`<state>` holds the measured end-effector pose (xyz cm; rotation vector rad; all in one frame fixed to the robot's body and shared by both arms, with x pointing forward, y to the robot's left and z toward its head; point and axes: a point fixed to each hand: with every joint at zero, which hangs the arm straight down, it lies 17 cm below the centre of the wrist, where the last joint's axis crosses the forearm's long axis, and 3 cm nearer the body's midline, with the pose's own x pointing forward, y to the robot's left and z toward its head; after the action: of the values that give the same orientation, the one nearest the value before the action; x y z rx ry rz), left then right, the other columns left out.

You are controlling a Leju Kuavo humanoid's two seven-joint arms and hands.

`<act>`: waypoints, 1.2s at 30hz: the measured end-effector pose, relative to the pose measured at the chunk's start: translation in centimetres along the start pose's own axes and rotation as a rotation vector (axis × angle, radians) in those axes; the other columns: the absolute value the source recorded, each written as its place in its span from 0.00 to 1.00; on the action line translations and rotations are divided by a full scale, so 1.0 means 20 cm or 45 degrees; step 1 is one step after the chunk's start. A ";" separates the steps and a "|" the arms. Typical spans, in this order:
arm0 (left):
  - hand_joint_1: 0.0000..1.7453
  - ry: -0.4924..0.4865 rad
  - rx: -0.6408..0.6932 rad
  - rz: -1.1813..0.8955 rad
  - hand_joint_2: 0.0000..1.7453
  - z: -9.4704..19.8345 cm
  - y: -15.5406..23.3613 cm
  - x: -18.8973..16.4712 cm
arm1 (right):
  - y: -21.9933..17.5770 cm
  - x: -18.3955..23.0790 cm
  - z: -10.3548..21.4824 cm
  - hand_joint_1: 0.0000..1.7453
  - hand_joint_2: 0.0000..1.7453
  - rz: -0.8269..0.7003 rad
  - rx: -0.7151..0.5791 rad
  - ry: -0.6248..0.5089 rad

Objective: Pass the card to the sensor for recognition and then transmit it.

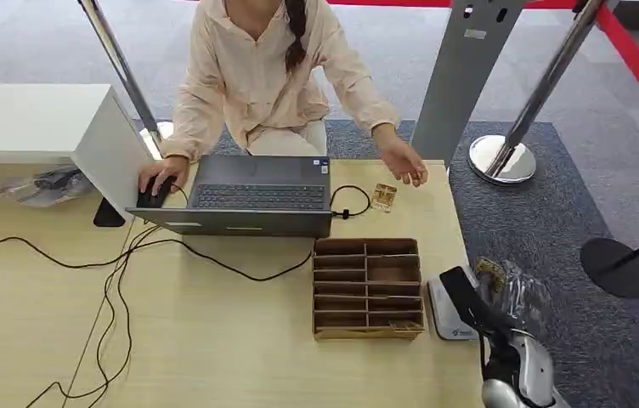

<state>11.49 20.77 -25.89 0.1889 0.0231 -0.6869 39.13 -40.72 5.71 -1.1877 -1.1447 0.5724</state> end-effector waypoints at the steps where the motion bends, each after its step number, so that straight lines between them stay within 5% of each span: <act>1: 0.00 0.000 0.000 0.000 1.00 0.00 0.00 0.00 | 0.01 -0.01 0.00 1.00 1.00 -0.001 0.004 0.005; 20: 0.00 -0.002 0.000 -0.012 1.00 0.00 0.00 0.00 | 0.15 -0.10 0.04 1.00 1.00 -0.017 0.096 0.056; 36: 0.00 -0.026 0.006 -0.038 1.00 0.00 0.00 0.01 | -0.01 0.04 -0.02 1.00 1.00 0.070 -0.064 -0.052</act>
<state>11.67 20.59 -25.91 0.1865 0.0050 -0.7190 39.70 -40.18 6.29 -1.2590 -1.1700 0.6152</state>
